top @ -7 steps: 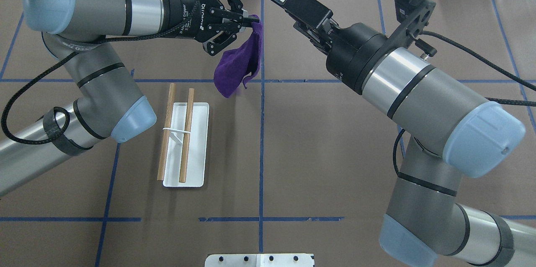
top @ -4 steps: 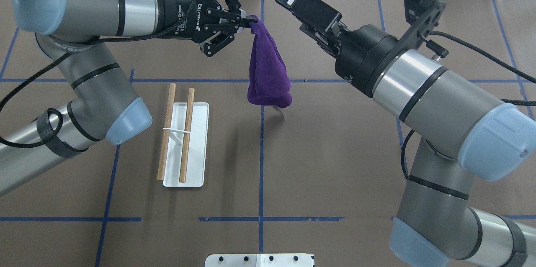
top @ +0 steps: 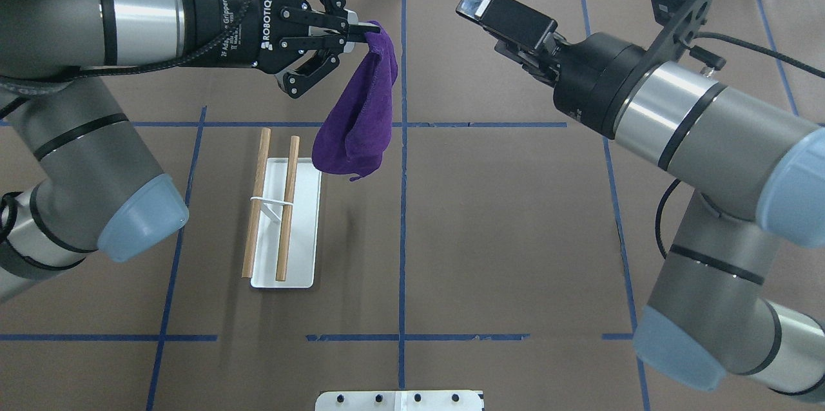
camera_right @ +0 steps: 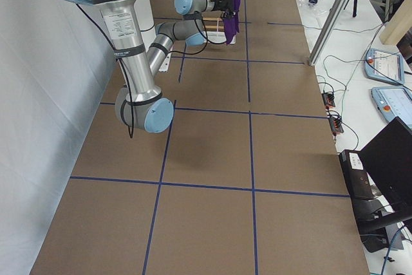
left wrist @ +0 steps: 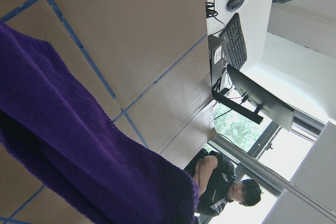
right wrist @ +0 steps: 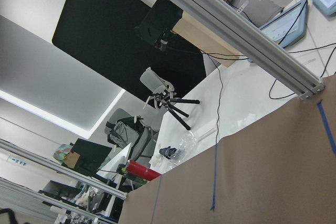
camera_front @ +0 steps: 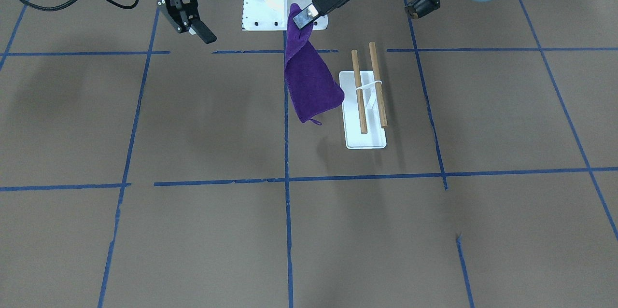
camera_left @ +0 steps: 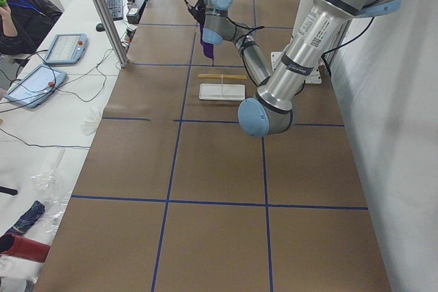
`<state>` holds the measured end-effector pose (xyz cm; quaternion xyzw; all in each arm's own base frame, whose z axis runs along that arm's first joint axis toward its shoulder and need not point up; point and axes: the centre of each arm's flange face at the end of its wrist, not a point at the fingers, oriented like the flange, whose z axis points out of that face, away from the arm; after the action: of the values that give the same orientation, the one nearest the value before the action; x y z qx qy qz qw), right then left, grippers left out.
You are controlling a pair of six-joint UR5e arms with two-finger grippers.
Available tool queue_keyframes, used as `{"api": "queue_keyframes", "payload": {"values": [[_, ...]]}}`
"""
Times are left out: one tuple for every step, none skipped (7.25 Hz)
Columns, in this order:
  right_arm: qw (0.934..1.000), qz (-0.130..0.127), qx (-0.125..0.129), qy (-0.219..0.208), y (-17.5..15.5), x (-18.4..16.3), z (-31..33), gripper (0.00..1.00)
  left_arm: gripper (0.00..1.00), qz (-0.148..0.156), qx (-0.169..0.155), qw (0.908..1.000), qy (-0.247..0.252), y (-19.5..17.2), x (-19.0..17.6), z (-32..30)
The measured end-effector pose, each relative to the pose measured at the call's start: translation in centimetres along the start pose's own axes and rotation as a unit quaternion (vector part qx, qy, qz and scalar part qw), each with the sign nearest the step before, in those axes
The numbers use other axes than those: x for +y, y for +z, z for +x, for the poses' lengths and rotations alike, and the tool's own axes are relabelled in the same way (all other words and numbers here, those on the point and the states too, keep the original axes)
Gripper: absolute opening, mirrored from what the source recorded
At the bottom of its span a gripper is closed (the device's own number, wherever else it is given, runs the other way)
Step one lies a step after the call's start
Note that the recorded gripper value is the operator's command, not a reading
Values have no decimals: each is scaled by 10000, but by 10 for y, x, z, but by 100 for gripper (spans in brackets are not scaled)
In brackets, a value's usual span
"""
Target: Hang towel on rack
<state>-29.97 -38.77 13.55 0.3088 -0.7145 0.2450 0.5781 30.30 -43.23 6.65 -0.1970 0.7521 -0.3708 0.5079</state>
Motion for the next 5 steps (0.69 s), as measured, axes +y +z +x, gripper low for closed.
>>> {"api": "queue_keyframes", "payload": {"values": [[9990, -178, 342, -241, 1, -23, 9, 100, 0, 282, 56, 9996, -5, -9, 10, 5], [9945, -343, 797, -592, 2, -46, 24, 100, 0, 551, 121, 9983, 159, -13, 15, 7], [9842, -482, 1322, -1075, 0, -64, 45, 100, 0, 847, 133, 9953, 459, -13, 21, 4], [9683, -642, 1848, -1551, -3, -79, 69, 100, 0, 1264, 63, 9883, 847, -7, 31, -8], [9509, -845, 2319, -1866, -6, -92, 90, 100, 0, 1744, -72, 9765, 1262, 3, 43, -30]]}}
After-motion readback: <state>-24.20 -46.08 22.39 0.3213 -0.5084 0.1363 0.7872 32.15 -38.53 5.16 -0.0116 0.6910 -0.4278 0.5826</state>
